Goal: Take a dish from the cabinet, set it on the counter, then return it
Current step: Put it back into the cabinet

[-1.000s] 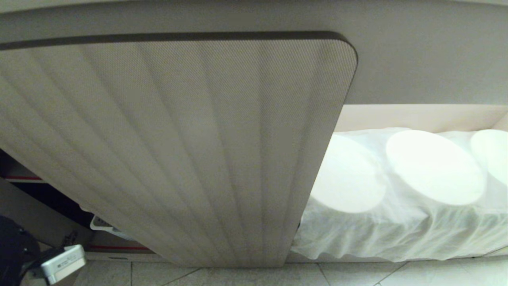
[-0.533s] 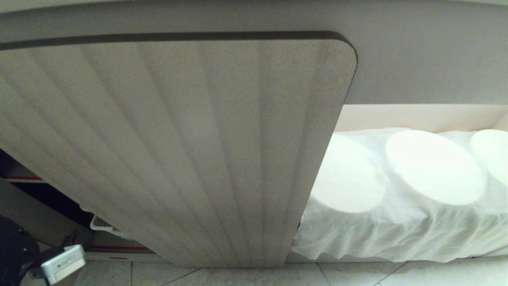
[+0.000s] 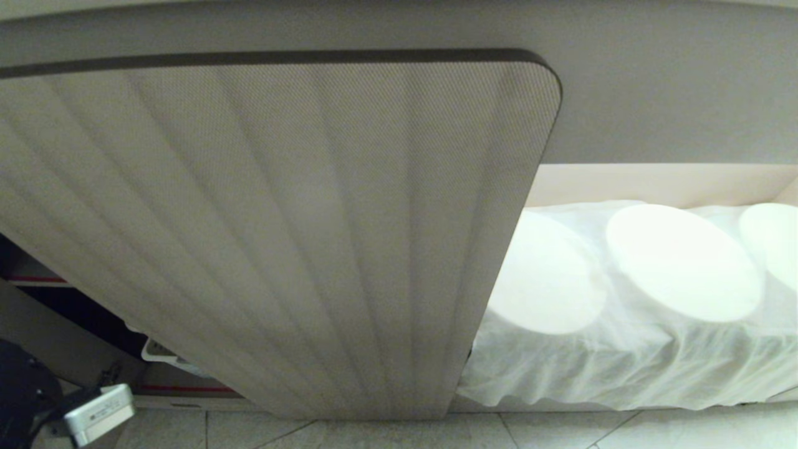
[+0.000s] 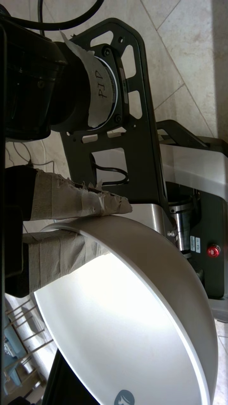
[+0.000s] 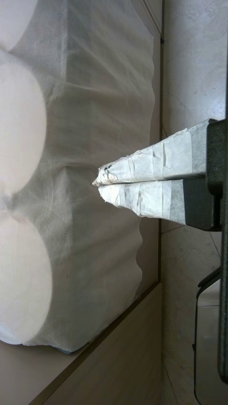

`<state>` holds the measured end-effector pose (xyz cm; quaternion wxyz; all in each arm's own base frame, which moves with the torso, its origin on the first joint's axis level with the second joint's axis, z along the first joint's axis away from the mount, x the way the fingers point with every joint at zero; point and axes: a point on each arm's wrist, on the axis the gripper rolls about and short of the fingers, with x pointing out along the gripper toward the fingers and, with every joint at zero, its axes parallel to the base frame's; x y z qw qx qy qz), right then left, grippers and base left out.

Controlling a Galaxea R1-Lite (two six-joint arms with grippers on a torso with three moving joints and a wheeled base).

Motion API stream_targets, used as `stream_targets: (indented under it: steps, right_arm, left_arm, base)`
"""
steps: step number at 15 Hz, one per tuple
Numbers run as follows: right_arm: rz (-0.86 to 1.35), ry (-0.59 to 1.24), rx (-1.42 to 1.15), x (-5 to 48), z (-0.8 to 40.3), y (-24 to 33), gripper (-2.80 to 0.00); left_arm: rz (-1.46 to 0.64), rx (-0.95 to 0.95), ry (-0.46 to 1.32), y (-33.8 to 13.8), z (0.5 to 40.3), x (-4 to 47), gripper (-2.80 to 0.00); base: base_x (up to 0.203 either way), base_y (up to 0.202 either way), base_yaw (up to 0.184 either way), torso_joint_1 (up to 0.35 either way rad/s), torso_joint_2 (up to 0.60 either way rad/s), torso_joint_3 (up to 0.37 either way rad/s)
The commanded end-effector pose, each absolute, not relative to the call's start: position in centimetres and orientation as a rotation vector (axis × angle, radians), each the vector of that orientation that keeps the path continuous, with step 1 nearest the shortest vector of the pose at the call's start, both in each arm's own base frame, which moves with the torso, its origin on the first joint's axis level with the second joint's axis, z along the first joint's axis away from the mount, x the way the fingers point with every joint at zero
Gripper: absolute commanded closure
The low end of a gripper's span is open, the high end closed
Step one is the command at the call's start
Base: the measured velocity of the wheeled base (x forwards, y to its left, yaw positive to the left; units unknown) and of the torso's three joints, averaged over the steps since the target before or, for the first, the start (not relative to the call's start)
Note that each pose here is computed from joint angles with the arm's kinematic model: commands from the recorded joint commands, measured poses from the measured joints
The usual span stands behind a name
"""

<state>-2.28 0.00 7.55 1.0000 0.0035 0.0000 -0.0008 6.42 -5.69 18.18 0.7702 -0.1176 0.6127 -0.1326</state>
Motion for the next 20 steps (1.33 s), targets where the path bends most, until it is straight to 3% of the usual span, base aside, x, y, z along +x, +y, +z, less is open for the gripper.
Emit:
stream_targets:
  steps: [1, 20]
  right_arm:
    - [-0.002, 0.000, 0.007, -2.28, 7.55, 0.00, 0.00]
    - [-0.001, 0.000, 0.006, -2.28, 7.55, 0.00, 0.00]
  left_arm:
    - [-0.284, -0.257, 1.335, -5.68, 18.17, 6.40, 0.00]
    - [-0.284, -0.257, 1.335, -5.68, 18.17, 6.40, 0.00]
  base:
    - [0.000, 0.000, 0.000, 0.000, 0.00, 0.000]
    - [0.000, 0.000, 0.000, 0.000, 0.00, 0.000]
